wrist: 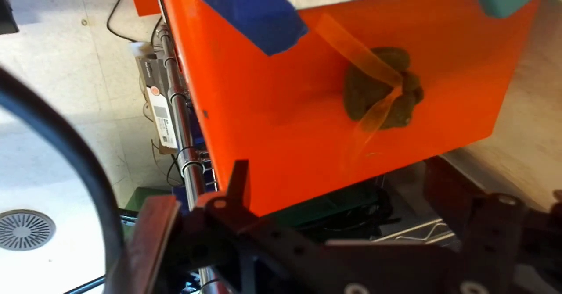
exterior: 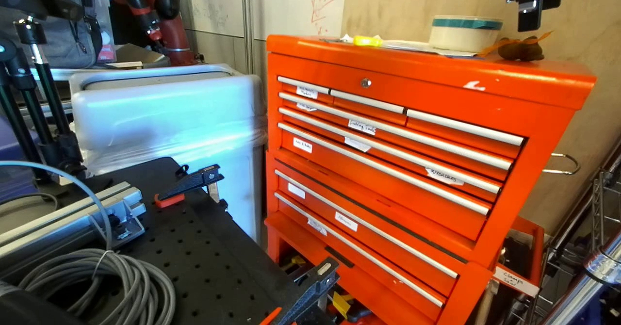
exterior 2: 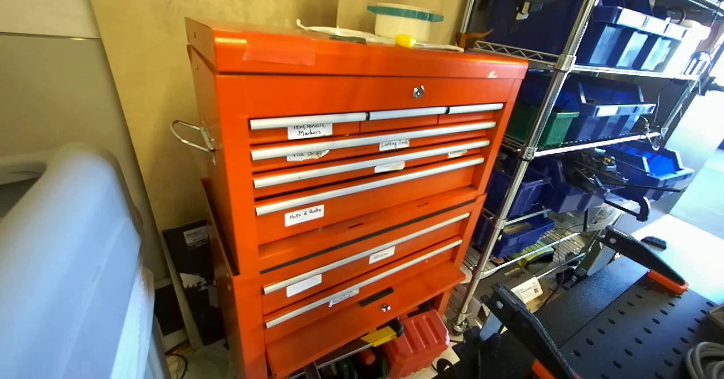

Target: Put the plush toy inside the pot

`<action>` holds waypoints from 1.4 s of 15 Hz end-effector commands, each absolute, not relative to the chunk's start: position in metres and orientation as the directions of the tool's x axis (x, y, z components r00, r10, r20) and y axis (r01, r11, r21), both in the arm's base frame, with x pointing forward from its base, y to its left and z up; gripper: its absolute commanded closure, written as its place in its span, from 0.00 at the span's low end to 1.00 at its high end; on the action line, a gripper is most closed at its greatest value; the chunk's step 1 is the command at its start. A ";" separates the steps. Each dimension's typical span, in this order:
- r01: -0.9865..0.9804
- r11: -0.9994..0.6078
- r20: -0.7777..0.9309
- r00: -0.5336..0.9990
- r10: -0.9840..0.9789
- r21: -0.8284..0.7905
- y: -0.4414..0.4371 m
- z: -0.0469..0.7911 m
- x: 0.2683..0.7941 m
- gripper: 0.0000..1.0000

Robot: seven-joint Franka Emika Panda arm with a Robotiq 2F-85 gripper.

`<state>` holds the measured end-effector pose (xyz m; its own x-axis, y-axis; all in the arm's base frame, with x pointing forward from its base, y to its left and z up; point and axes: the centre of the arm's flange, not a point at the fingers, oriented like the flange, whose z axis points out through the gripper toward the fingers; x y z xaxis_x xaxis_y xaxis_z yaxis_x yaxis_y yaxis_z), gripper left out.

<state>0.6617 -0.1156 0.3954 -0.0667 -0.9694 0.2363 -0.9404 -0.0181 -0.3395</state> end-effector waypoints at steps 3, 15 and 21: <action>-0.922 -0.041 0.242 -0.058 -0.969 -0.385 -0.103 0.397 0.685 0.00; -0.937 -0.087 0.296 -0.018 -0.955 -0.339 -0.109 0.343 0.706 0.45; -0.933 -0.135 0.312 0.026 -0.950 -0.333 -0.117 0.366 0.692 0.92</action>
